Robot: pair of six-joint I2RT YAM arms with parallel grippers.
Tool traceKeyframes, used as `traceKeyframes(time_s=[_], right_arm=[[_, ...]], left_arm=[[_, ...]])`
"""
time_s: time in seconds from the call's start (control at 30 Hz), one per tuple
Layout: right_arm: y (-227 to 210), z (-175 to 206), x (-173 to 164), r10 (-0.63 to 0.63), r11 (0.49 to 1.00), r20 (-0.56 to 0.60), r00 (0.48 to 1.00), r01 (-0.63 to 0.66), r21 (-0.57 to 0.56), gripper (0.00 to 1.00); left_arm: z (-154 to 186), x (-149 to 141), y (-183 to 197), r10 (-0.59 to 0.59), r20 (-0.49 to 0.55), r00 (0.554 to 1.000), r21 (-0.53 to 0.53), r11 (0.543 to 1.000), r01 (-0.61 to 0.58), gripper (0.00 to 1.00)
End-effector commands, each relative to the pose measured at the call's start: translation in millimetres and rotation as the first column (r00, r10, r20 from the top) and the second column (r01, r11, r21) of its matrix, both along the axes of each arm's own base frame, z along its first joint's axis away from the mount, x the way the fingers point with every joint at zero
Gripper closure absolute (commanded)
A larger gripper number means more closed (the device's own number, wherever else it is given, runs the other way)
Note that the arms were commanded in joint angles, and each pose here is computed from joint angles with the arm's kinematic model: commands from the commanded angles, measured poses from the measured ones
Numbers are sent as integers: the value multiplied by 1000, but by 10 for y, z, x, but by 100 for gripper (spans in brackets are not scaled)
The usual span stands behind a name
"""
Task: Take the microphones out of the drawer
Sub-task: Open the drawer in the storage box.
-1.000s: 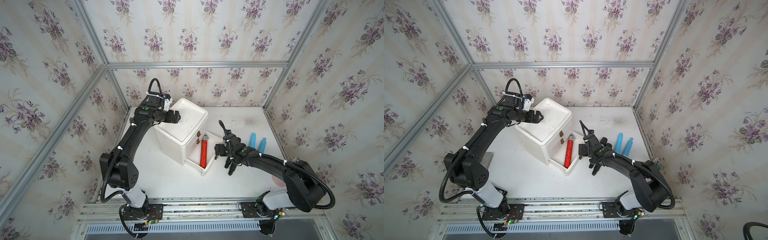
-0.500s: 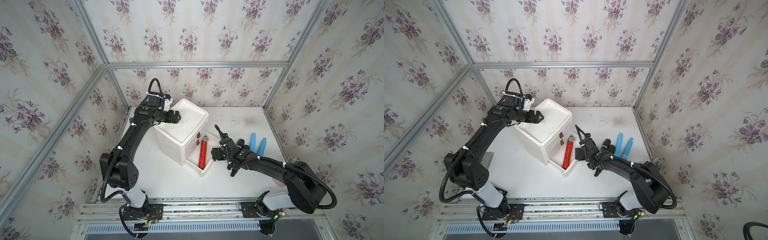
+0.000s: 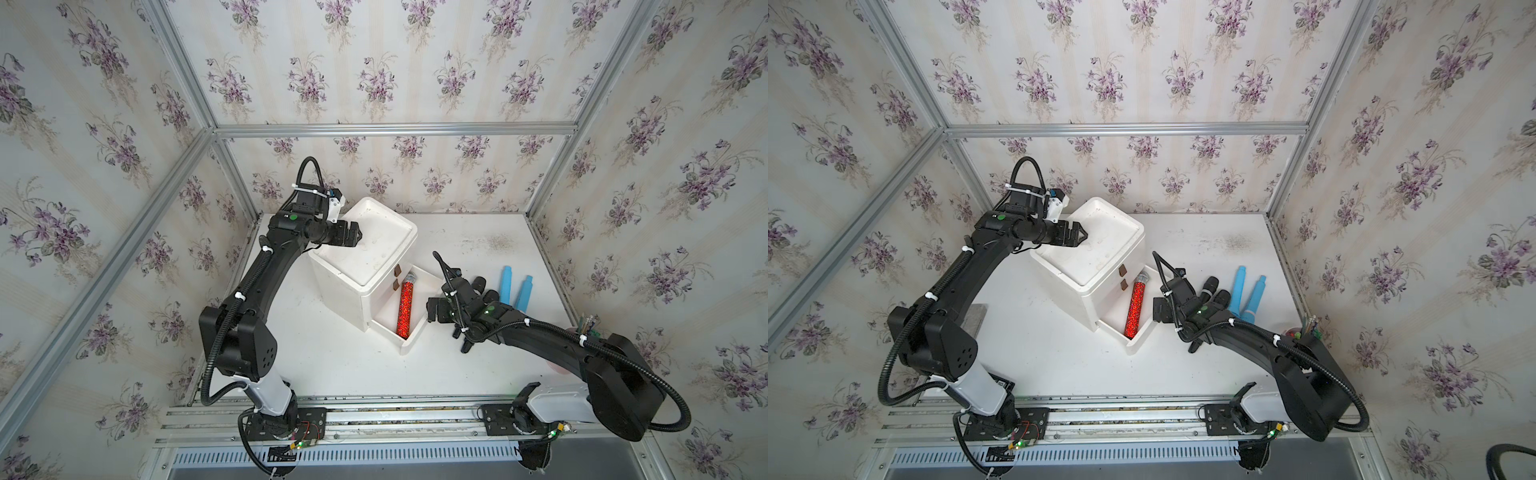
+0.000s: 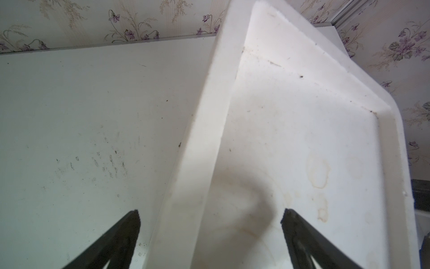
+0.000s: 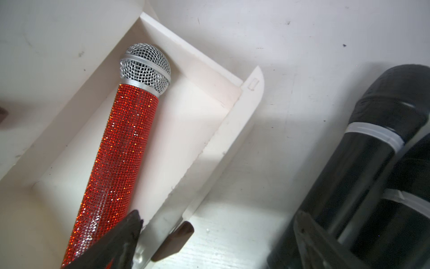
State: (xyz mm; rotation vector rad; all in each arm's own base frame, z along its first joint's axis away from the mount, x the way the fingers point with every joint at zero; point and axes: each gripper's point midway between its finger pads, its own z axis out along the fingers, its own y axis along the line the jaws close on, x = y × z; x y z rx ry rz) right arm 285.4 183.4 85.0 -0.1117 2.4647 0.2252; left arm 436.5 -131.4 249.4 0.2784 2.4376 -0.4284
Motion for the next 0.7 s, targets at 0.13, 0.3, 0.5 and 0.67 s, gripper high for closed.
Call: traceKeyframes(time_s=[0.13, 0.3, 0.5, 0.67], right_arm=[[20, 418, 50, 52, 998, 105, 993, -49, -29, 0], [260, 556, 192, 105, 994, 85, 991, -104, -17, 0], [530, 516, 182, 183, 980, 76, 980, -188, 68, 0], [612, 347, 151, 201, 974, 42, 979, -204, 99, 5]], left_arm=[[-273, -240, 82, 24, -154, 988, 29, 999, -20, 3], [-257, -242, 75, 23, -151, 988, 24, 1000, -20, 3], [-237, -253, 97, 27, -142, 989, 34, 999, -23, 3], [-209, -264, 106, 27, -136, 990, 33, 999, -23, 3]])
